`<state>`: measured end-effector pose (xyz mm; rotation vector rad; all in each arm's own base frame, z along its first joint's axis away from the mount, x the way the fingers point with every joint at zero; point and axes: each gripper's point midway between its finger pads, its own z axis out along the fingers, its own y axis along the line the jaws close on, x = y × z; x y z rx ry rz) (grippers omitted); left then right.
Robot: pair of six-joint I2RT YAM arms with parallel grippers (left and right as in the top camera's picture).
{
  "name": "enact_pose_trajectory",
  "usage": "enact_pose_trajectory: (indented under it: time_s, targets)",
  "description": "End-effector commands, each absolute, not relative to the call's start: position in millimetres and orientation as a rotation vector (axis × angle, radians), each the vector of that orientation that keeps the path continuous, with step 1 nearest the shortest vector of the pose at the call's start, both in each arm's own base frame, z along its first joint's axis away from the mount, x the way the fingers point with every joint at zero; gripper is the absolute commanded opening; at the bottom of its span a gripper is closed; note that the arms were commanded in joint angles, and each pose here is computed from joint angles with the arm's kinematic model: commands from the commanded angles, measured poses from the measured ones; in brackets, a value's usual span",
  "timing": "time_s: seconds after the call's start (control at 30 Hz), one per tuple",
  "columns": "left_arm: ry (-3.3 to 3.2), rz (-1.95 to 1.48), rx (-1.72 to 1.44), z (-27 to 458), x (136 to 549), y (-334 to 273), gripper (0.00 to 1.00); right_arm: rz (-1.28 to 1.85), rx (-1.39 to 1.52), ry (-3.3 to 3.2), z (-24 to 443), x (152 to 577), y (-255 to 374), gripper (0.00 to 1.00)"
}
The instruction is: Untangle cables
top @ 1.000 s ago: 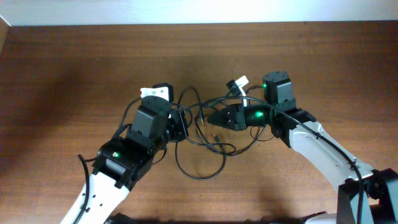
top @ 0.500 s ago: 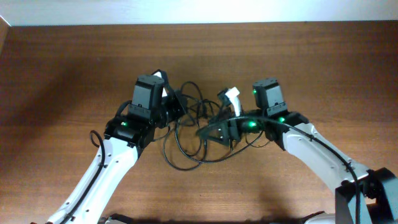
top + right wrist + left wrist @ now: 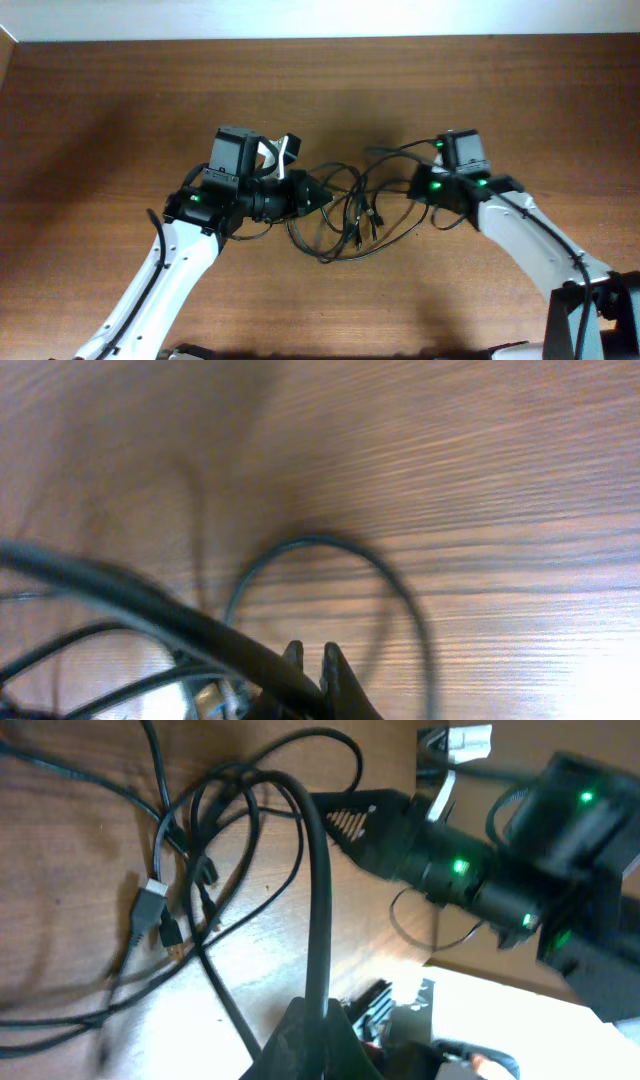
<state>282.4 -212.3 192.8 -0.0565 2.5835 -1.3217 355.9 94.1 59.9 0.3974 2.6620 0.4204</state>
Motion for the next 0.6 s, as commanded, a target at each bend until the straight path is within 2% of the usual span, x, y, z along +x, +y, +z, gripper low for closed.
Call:
enact_pose_trajectory:
  time_s: [0.0, 0.03, 0.1, 0.13, 0.17, 0.2, 0.23, 0.3, 0.4, 0.5, 0.57]
  targets:
    - [2.570, -1.108, -0.021, 182, 296, -192, 0.00, 0.330, 0.557, 2.655, 56, 357, 51, 0.08]
    - [2.597, -1.057, -0.050, 175, 295, -187, 0.00, 0.283, 0.603, 2.686, 51, 348, 39, 0.13]
    - [2.681, -0.910, -0.130, 157, 290, -169, 0.00, 0.217, 0.657, 2.716, 46, 339, 24, 0.16]
    - [2.727, -0.831, -0.169, 148, 285, -159, 0.00, 0.208, 0.676, 2.730, 44, 334, 20, 0.23]
    - [2.766, -0.770, -0.198, 142, 279, -152, 0.00, 0.203, 0.691, 2.740, 43, 331, 19, 0.51]
    - [2.809, -0.729, -0.220, 136, 271, -146, 0.00, 0.217, 0.688, 2.752, 42, 329, 21, 0.84]
    - [2.824, -0.725, -0.227, 134, 268, -145, 0.00, 0.232, 0.688, 2.763, 42, 327, 24, 0.99]
    - [2.836, -0.800, -0.186, 138, 261, -157, 0.00, 0.230, 0.692, 2.777, 41, 324, 24, 0.99]
    - [2.700, -1.050, 0.229, 164, 254, -190, 0.00, 0.224, 0.692, 2.776, 41, 324, 23, 0.99]
    - [2.440, -1.039, 0.323, 208, 282, -193, 0.00, 0.224, 0.692, 2.776, 41, 324, 23, 0.98]
    - [2.312, -0.897, 0.289, 229, 307, -178, 0.00, 0.224, 0.692, 2.776, 41, 324, 23, 0.98]
